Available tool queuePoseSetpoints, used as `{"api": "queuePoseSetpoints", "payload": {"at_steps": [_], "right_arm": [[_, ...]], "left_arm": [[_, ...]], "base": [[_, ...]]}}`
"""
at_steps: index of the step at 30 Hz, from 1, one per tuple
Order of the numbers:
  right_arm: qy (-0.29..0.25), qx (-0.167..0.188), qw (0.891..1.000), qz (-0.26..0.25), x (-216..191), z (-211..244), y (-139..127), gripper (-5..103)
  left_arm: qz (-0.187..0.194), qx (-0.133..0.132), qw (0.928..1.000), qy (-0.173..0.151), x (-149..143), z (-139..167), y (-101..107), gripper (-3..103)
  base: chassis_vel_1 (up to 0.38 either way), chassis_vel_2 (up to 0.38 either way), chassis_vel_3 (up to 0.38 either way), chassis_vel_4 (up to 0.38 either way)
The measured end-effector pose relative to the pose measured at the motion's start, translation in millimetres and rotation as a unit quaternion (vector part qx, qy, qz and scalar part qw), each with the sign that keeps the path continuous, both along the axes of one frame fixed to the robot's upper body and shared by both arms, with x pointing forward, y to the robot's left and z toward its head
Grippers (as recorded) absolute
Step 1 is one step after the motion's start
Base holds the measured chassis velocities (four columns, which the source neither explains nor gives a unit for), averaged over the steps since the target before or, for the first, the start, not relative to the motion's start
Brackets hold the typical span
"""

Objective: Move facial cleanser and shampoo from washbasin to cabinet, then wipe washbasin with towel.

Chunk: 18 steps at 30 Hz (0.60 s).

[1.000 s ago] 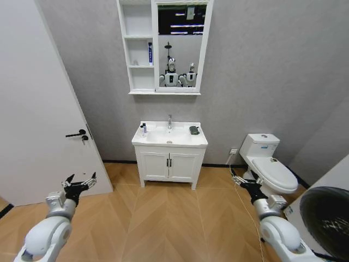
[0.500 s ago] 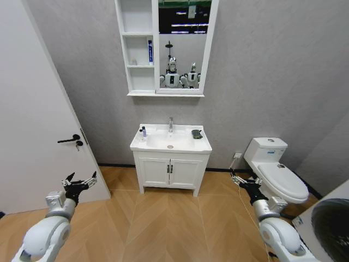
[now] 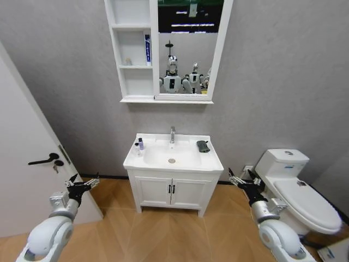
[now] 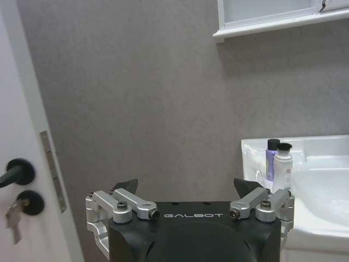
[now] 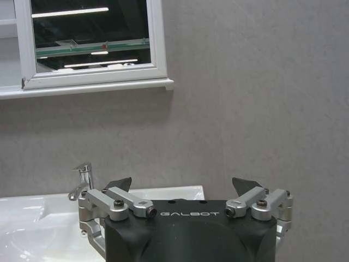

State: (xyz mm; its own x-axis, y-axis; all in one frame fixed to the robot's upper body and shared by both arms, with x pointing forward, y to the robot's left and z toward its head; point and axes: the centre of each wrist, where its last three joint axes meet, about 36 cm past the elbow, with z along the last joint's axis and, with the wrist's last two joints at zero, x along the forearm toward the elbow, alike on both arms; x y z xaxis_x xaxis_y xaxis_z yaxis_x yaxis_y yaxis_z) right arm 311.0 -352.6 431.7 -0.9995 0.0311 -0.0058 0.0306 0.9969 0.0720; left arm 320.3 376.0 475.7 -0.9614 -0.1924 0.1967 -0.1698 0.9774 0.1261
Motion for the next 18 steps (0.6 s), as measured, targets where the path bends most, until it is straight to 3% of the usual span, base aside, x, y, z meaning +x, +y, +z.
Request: {"api": "queuePoseSetpoints", "payload": {"at_steps": [7,10,18], "right_arm": [[-0.007,0.005,1.000,0.003,-2.5,7.2,8.3,100],[-0.010,-0.008,1.000,0.005,-6.1,9.8,11.0,100],[0.000,-0.026,1.000,-0.001,-12.8,5.2,16.0,100]], "left_arm": [[-0.001,0.000,1.0000,0.003,0.4,-0.7,0.0,99],[-0.010,-0.001,0.9999,0.003,-0.2,1.3,-2.8,99],[-0.039,-0.006,0.9991,0.013,9.5,-4.2,-11.6,99]], "base": [[-0.338,0.351,0.346,-0.345],[-0.255,0.278,0.282,-0.184],[-0.079,0.063,0.021,-0.043]]}}
